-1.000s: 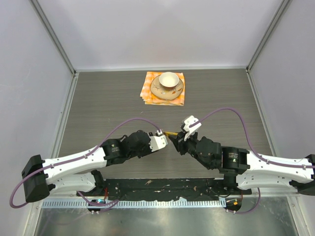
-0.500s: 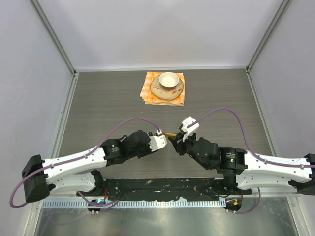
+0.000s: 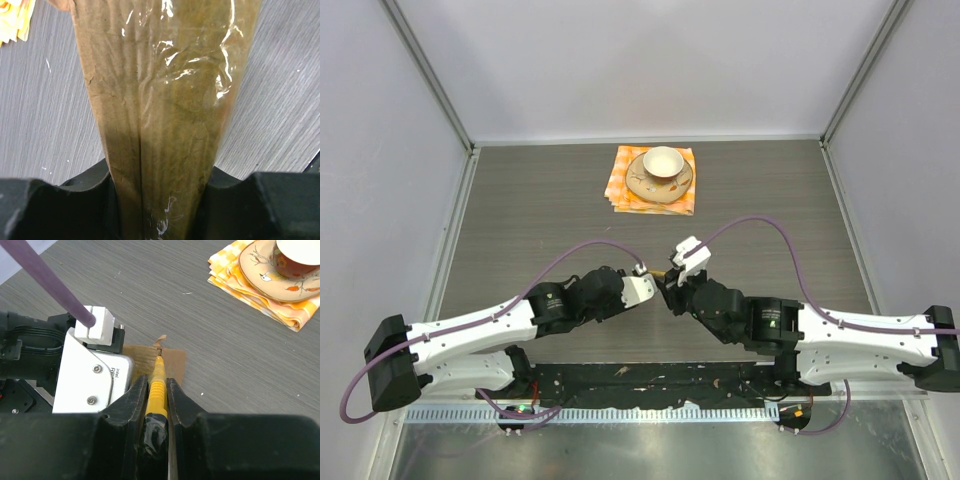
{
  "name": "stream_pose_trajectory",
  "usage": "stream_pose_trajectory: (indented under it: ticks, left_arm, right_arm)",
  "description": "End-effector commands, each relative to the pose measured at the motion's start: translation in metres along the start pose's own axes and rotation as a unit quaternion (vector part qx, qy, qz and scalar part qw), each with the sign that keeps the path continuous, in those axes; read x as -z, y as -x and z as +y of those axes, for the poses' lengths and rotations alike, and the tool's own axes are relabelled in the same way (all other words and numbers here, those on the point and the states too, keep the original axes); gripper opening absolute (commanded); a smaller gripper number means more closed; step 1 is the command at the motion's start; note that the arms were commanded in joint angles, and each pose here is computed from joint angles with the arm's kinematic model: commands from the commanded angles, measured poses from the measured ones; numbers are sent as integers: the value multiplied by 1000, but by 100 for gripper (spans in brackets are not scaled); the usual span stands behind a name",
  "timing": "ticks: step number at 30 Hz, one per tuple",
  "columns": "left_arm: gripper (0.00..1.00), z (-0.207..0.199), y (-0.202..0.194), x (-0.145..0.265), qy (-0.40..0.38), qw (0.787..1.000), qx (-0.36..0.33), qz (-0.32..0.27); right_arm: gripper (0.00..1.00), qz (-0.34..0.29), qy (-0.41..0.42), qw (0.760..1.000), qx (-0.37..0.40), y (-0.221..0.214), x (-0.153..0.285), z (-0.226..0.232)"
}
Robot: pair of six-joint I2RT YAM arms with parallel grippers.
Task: Unpack the express box
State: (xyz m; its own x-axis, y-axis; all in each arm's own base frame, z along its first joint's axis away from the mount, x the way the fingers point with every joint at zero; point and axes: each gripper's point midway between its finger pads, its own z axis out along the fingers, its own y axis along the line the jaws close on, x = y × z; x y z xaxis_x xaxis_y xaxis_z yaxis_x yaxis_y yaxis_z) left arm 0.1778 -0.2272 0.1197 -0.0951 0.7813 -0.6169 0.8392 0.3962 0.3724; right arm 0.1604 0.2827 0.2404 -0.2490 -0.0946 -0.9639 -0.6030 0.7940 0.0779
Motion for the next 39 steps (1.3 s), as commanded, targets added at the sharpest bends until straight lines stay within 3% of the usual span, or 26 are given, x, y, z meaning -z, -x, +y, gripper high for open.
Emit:
stream_pose_trajectory:
  ticks: [1,6,14,22,39]
  left_arm:
    - [0,26,51,10,57,994,36,-88]
    - [0,30,48,9,70,993,40,-86]
    - [0,40,40,6,97,992,37,-75]
    - [0,49,18,1,114,989,82,-46]
    - [0,62,-15,-8,132,980,148,10]
  right_arm:
    - [1,33,-17,999,-21,-17,-6,2]
    - [1,55,-31,997,-49,-33,-6,-1]
    - [1,88,12,990,-107,-45,2,17]
    - [1,147,26,986,-73,-67,15,33]
    - [1,189,22,981,-29,-85,36,45]
